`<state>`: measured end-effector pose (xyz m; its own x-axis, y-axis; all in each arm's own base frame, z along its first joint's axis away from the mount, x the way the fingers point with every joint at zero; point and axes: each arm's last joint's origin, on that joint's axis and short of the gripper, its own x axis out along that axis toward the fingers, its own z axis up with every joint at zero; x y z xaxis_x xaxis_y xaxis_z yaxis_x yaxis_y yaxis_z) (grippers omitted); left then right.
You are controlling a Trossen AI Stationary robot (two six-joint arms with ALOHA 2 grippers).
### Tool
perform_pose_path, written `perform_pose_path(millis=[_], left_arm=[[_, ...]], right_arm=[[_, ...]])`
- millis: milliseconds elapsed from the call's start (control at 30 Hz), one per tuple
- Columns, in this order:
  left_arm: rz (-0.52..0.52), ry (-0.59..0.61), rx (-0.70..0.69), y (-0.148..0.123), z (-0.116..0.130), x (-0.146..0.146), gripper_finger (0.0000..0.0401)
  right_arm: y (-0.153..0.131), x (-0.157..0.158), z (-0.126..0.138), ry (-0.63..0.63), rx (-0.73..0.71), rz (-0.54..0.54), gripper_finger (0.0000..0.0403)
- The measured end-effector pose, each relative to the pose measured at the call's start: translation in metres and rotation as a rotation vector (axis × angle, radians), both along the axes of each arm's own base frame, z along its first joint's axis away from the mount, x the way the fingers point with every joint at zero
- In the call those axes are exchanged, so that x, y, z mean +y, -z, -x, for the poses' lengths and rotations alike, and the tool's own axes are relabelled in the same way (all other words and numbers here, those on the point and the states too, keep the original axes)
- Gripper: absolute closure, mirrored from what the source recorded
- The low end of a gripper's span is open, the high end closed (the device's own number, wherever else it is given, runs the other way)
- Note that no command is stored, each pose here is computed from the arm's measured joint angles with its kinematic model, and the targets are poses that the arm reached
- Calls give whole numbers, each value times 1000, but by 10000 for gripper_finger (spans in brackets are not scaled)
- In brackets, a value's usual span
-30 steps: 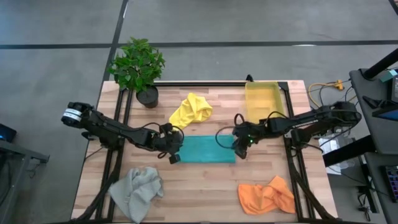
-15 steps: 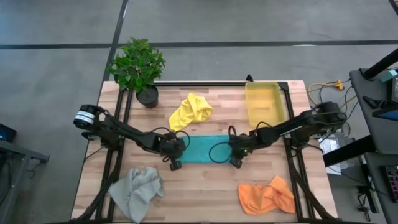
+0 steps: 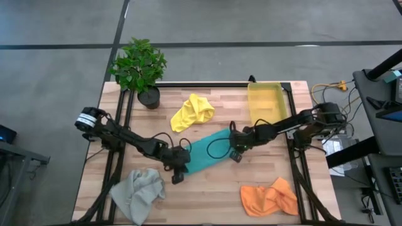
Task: Fold microfiber towels
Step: Fold the blue microfiber towel
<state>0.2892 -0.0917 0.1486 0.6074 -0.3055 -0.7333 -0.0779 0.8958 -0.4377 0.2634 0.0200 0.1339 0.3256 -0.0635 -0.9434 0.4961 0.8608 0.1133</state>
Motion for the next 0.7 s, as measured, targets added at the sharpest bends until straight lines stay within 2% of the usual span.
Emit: perform_pose_path(millis=[100, 267, 433, 600, 700], left_arm=[[37, 34, -10, -3, -2, -2, 401], [20, 7, -60, -15, -2, -1, 401], [-112, -78, -104, -20, -2, 9, 401], [-179, -154, 16, -7, -2, 34, 401], [-258, -238, 77, -2, 0, 50, 401]], right_arm=[[-3, -4, 2, -28, 32, 17, 394], [-19, -3, 4, -25, -40, 32, 394], [-38, 3, 6, 0, -150, 34, 394], [-49, 15, 0, -13, -284, -21, 394], [-45, 21, -3, 24, -290, -71, 394]])
